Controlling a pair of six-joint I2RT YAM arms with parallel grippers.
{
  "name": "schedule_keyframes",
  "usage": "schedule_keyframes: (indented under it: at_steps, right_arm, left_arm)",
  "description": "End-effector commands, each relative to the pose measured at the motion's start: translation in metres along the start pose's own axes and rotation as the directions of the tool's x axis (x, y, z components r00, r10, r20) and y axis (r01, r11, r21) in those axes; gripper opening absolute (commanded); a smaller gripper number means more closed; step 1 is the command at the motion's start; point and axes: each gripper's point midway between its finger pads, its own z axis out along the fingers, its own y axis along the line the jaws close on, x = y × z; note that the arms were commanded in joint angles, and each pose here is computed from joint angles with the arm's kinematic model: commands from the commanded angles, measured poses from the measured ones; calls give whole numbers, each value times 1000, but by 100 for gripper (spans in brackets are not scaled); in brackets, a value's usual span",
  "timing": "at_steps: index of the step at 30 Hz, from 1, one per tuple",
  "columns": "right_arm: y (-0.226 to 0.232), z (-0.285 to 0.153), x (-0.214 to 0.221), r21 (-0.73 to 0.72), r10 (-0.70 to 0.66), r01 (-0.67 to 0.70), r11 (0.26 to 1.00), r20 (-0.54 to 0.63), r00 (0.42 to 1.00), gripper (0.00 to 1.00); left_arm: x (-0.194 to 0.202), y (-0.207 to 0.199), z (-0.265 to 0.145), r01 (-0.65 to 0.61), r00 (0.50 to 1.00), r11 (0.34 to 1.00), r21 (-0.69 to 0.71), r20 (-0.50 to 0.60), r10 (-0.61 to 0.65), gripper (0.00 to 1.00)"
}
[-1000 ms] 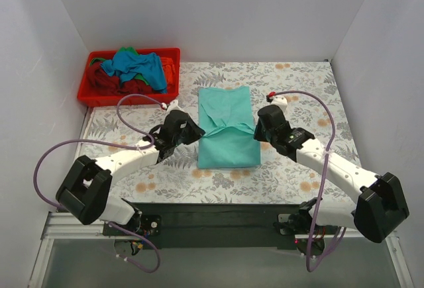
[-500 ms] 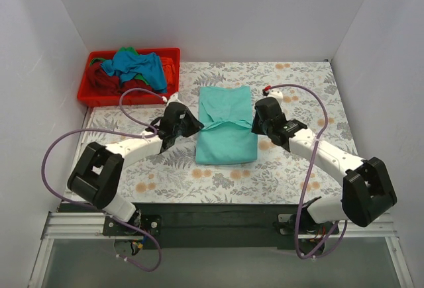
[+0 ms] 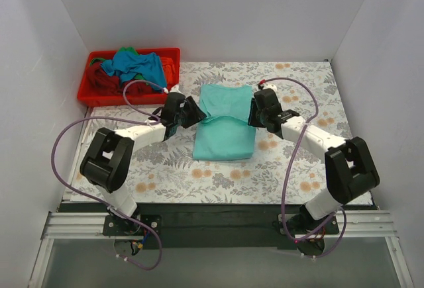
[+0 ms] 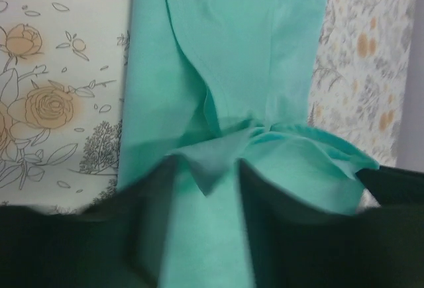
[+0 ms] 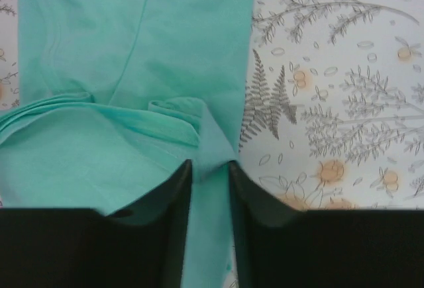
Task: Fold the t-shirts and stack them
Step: Fold the tshirt
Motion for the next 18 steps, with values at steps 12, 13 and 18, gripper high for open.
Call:
schedule_keyframes:
  at_steps: [12, 13, 18]
  right_arm:
    - [24, -23, -29, -251, -87, 95, 963, 41, 995, 54]
    - [20, -25, -23, -250, -97, 104, 963, 41, 994, 54]
    - [17, -23, -19, -246, -138, 145, 959, 42, 989, 55]
  left_arm:
    - [-13, -14, -48, -61, 996, 998, 0, 64, 61, 81]
    - [-2, -9, -50, -64, 997, 998, -6, 46, 64, 81]
    - [26, -21, -60, -116, 993, 993, 2, 26, 116, 81]
